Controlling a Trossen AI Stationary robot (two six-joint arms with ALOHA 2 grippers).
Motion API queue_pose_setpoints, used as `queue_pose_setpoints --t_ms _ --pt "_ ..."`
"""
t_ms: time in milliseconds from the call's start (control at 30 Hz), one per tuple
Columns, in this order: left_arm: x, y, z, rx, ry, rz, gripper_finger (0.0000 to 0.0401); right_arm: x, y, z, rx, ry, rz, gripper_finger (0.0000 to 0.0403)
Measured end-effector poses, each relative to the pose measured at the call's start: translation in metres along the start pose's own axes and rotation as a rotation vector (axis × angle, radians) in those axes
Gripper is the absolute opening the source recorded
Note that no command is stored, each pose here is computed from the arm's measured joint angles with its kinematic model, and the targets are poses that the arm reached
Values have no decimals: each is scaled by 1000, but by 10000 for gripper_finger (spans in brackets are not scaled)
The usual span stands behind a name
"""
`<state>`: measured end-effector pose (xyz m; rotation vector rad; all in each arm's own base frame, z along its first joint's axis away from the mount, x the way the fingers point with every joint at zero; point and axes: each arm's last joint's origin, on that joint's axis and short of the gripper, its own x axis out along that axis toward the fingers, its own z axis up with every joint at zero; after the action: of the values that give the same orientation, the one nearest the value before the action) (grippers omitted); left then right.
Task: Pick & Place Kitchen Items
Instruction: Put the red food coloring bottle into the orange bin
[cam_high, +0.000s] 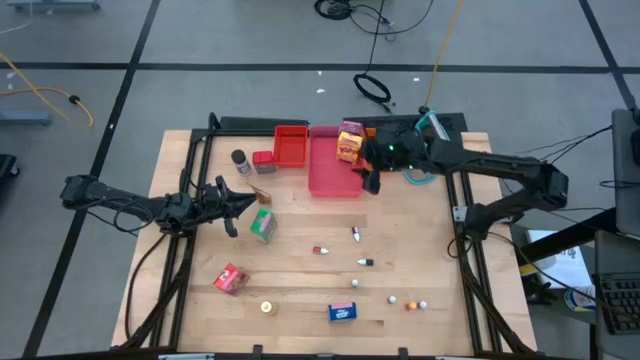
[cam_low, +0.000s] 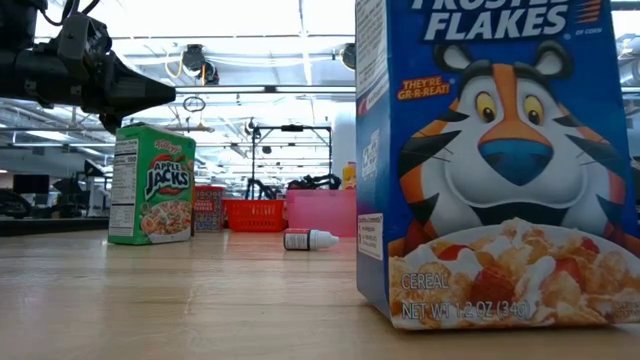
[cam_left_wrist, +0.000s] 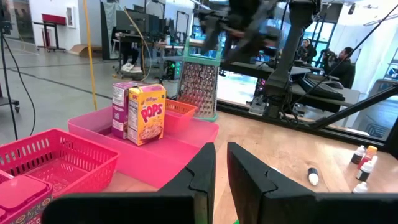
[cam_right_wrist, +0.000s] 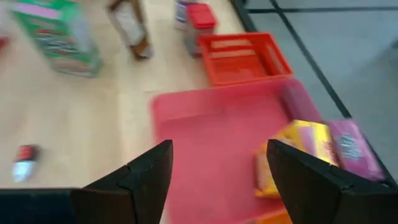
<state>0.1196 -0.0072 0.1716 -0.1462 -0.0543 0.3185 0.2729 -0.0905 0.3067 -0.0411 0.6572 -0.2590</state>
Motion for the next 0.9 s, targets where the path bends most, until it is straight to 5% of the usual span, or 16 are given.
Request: queue_pose_setpoints --t_ms 467,900 --pt "0 0 0 -3 1 -1 40 -4 83 -12 -16 165 224 251" --pt "0 0 0 -3 0 0 40 42 107 -40 172 429 189 251"
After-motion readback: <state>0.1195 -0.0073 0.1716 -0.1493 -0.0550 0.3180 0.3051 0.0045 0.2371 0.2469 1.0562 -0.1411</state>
